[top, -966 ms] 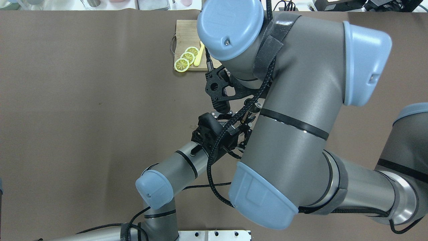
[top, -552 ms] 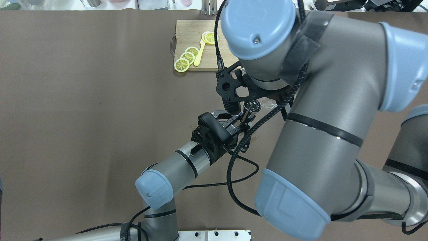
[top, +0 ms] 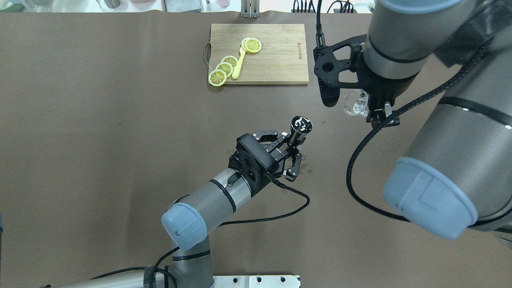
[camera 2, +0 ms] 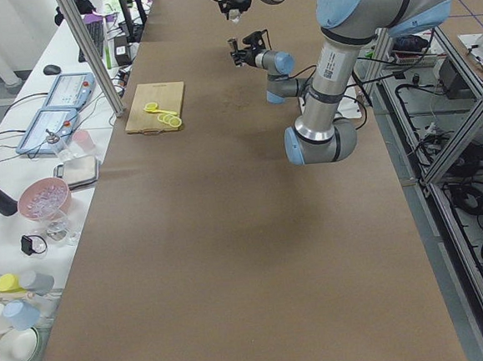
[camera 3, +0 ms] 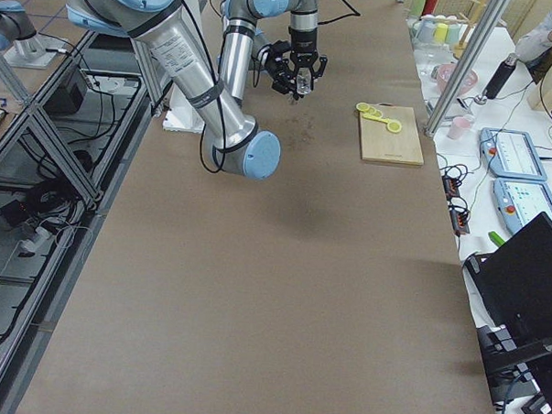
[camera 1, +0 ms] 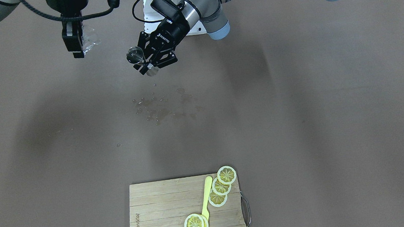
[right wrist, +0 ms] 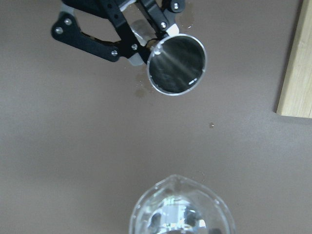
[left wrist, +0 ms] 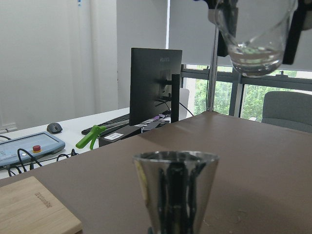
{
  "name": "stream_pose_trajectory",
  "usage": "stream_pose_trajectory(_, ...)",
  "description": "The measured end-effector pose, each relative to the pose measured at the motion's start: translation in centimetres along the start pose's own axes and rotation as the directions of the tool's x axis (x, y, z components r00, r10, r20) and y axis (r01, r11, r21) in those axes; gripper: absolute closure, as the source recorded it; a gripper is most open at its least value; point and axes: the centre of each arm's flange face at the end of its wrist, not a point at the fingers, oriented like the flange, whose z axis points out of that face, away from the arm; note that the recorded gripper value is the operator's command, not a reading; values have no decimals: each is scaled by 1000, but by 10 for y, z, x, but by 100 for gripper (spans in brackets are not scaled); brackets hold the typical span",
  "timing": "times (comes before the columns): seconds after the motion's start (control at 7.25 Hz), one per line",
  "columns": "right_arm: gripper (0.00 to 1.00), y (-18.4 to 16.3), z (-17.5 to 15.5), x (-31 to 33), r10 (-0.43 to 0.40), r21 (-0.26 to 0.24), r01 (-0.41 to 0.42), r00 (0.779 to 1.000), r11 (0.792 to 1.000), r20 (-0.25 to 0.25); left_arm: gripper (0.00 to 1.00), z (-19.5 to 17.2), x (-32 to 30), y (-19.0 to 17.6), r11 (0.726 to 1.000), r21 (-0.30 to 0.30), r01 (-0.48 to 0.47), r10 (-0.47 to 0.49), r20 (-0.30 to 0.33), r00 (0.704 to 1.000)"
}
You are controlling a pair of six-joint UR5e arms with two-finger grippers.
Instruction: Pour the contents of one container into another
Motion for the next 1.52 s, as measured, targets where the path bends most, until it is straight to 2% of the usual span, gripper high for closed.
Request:
stream_pose_trajectory(0.28, 100, 51, 14, 19, 23, 110, -23, 1000, 994, 8, 100, 0, -4, -1, 1000, 2, -3, 3, 6, 1000)
stream_pose_trajectory(0.55, 100, 95, 39, 30, 32, 205, -33, 999, 978, 5, 100, -5, -35, -13, 1000, 23, -16, 15, 41, 999)
stream_pose_trajectory(0.97, 100, 154, 84, 75, 71, 355, -85, 996, 931, 52, 100, -23, -151, -46, 995, 66, -73, 59, 187, 981)
stream_pose_trajectory(1.1, 100, 175, 102, 87, 75, 399, -95, 995, 912, 66, 100, -28, -189, -54, 995, 72, -63, 44, 239, 970)
stream_pose_trajectory(1.24, 100, 191, 119, 96, 73, 435, -98, 995, 895, 73, 100, -32, -220, -56, 997, 67, -25, 5, 289, 957)
stream_pose_trajectory(1.52, 100, 214, 148, 107, 61, 482, -90, 995, 871, 76, 100, -47, -263, -35, 999, 32, 16, -26, 354, 935)
